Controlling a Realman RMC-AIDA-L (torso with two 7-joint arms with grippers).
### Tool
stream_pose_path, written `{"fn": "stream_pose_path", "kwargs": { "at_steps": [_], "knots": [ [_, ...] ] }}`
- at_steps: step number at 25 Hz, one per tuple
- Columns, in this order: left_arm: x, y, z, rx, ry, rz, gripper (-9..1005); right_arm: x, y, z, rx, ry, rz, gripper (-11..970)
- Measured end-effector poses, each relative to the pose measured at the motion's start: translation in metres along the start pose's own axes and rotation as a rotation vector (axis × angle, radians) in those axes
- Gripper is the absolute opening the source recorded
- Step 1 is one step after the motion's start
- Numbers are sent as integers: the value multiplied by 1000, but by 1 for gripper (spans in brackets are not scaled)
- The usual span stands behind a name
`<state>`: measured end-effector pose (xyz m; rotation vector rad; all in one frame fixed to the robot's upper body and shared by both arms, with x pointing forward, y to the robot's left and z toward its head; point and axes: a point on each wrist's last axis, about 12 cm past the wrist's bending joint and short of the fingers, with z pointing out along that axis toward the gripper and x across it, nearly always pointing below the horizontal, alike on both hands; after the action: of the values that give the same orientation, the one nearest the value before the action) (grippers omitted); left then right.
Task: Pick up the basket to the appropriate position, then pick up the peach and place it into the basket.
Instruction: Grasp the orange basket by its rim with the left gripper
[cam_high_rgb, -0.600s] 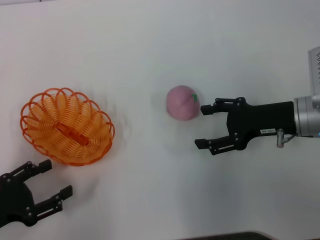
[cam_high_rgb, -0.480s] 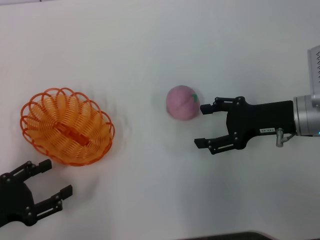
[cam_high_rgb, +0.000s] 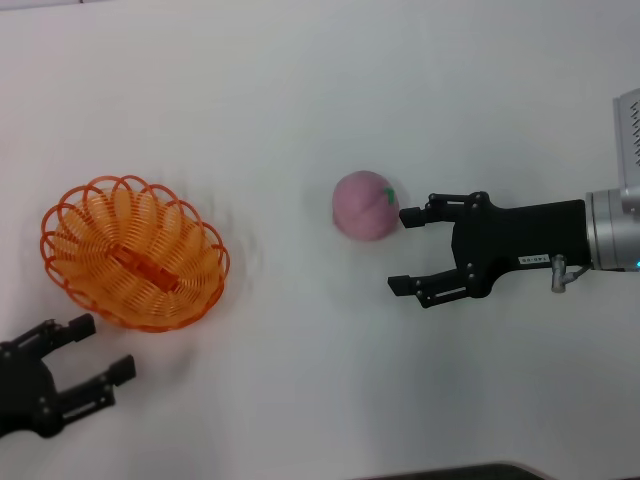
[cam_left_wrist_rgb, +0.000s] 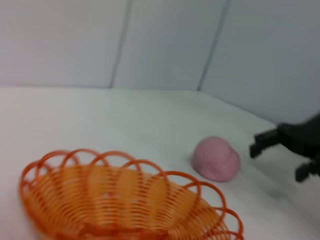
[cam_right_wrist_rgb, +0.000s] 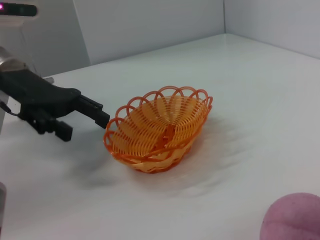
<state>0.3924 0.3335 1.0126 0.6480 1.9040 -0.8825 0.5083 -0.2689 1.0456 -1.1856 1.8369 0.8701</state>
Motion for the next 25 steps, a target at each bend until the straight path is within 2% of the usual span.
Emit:
{"fn": "stream_pose_path", "kwargs": {
  "at_steps": [6, 13, 17, 21, 25],
  "knots": [
    [-16, 14, -10, -10, 29, -261, 804, -1, 0, 1, -2, -2, -2, 935],
    [-36, 28, -20, -2, 17, -438, 802, -2, 0, 2, -5, -1, -3, 931],
    [-49, 41, -26, -43, 1, -521, 802, -2, 0, 2, -6, 1, -3, 929],
    [-61, 57, -29, -129, 21, -592, 801, -1, 0, 3, -9, 3, -1, 927],
    [-78, 72, -22, -172, 86, -562, 800, -3, 0, 4, -15, 1, 0, 925]
  ]
}}
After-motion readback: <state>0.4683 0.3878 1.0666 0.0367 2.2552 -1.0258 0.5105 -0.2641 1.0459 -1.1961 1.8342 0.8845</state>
